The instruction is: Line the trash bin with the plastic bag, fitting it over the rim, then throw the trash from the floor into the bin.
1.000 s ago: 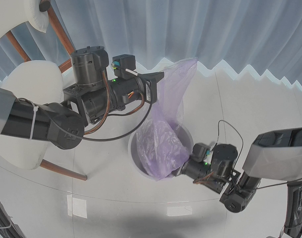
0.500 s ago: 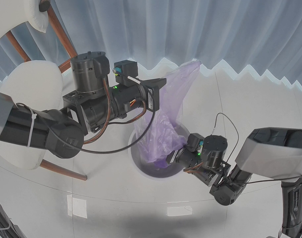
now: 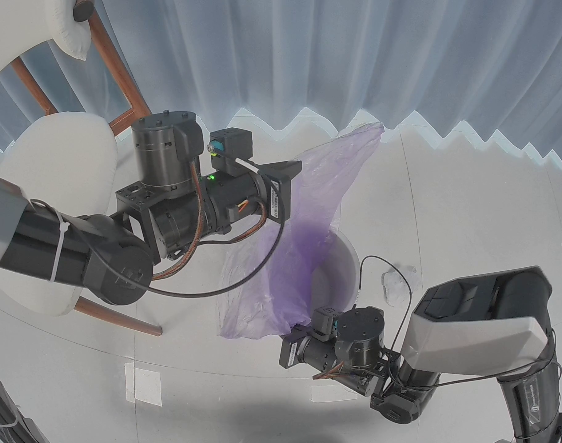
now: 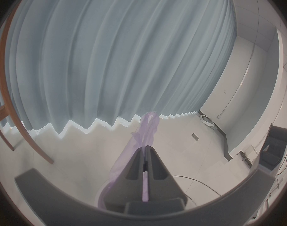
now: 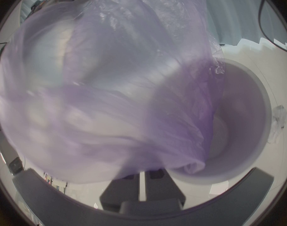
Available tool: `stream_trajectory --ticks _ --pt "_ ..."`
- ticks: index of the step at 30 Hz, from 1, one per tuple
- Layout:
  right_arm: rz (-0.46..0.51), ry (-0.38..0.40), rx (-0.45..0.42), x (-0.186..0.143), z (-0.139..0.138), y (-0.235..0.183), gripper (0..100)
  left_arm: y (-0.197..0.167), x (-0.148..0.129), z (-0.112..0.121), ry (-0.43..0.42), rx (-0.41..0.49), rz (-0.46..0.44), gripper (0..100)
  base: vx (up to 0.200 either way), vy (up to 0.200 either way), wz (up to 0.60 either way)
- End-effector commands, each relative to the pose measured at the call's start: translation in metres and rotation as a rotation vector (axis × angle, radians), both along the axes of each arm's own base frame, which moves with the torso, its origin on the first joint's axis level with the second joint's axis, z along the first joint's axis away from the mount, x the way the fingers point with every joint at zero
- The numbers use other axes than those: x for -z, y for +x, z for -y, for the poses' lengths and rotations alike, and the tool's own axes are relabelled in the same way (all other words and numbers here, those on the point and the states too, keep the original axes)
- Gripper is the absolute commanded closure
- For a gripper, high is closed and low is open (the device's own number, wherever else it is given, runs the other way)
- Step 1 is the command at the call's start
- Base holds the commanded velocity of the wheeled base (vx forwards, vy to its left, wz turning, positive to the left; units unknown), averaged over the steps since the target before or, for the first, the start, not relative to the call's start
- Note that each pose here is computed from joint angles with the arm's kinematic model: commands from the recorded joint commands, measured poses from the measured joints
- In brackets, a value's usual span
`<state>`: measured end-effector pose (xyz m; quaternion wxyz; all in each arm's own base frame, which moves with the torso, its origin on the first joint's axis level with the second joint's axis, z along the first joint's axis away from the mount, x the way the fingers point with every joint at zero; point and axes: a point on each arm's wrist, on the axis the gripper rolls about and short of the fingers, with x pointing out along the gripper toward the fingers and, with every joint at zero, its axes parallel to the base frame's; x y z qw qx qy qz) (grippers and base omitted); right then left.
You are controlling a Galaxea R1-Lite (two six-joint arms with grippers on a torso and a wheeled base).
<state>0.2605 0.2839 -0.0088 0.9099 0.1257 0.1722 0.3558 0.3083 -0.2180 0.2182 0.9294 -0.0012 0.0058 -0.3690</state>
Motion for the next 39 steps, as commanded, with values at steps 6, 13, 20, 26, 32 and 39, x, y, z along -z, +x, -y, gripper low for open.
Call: stream_trajectory --ticks 6,13,20,26,32,39 --pt "-0.101 -0.006 -0.250 -0.088 0.104 -0.161 100 0.000 0.020 -0.012 0.110 0.026 -0.160 100 0.000 0.000 0.00" --pt "-0.033 0.262 0.217 -0.132 0.176 -0.122 100 -0.013 0.042 -0.013 0.355 0.083 -0.212 100 0.000 0.000 0.00" --pt "-0.036 0.293 0.308 -0.156 0.178 -0.077 100 -0.047 0.066 0.009 0.456 0.193 -0.240 100 0.000 0.000 0.00" --pt "-0.160 0.375 0.271 -0.182 0.162 -0.054 100 -0.060 0.079 0.016 0.465 0.148 -0.265 100 0.000 0.000 0.00" --pt "-0.334 0.285 0.261 -0.182 0.138 -0.054 0 -0.060 0.076 0.019 0.433 0.099 -0.268 100 0.000 0.000 0.00" --pt "-0.365 0.229 0.265 -0.166 0.121 -0.050 0 -0.059 0.074 0.019 0.425 0.096 -0.259 100 0.000 0.000 0.00"
